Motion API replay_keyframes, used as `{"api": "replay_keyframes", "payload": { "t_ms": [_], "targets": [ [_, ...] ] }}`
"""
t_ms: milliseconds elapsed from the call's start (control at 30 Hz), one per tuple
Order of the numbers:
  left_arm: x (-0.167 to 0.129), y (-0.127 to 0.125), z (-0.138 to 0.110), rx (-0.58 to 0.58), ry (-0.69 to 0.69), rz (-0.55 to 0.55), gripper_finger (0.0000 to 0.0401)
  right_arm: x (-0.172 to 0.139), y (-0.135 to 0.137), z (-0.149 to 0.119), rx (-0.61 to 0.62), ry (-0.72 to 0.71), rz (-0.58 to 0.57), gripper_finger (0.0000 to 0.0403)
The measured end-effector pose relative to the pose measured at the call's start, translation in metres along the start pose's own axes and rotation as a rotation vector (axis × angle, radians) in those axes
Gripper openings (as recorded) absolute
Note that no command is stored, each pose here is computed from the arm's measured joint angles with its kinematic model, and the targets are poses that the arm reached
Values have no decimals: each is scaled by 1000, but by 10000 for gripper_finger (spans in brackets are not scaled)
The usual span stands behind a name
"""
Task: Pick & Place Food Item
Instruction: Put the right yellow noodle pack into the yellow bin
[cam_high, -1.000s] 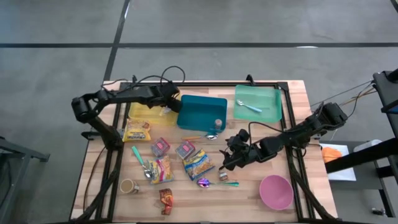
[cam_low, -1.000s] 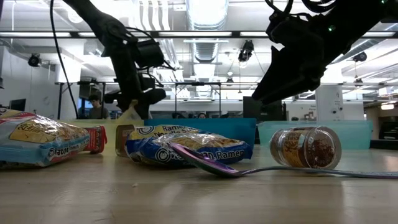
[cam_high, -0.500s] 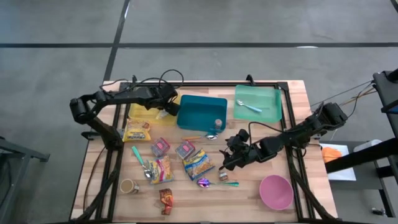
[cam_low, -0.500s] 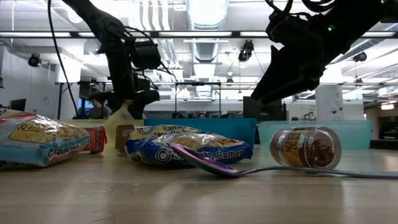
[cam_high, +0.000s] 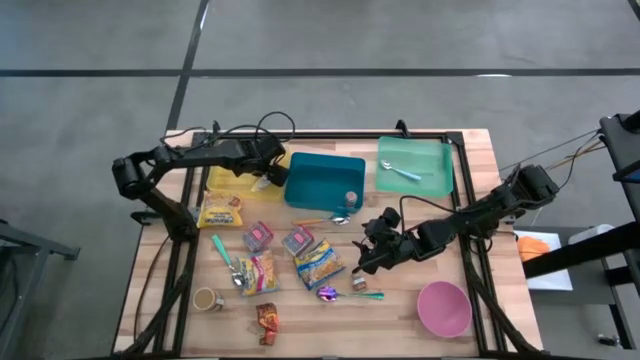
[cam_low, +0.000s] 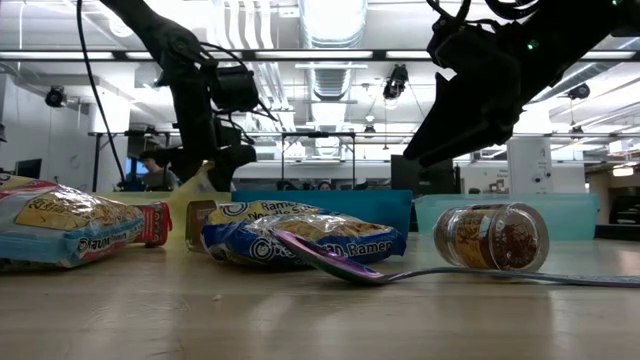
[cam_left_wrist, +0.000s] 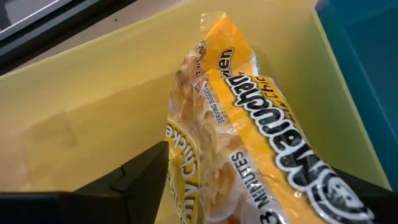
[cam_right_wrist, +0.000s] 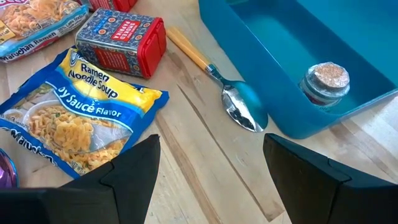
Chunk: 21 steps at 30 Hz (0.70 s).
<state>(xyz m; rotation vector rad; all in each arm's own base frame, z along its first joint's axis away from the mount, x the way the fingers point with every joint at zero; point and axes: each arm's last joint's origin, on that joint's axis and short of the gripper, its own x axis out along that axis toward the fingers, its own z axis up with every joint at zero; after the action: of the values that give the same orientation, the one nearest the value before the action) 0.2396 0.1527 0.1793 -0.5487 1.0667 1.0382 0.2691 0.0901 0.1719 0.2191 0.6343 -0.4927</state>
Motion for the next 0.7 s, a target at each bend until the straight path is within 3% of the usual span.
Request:
{"api": "replay_keyframes", "payload": {
  "t_ms": [500, 700],
  "targets": [
    [-35, 10, 4, -45, -97, -75, 279, 0, 0, 0, -1, 0, 1, 283],
    [-45, 15, 0, -44, -74, -109, 279, 0, 0, 0, -1, 0, 1, 283]
  ]
}}
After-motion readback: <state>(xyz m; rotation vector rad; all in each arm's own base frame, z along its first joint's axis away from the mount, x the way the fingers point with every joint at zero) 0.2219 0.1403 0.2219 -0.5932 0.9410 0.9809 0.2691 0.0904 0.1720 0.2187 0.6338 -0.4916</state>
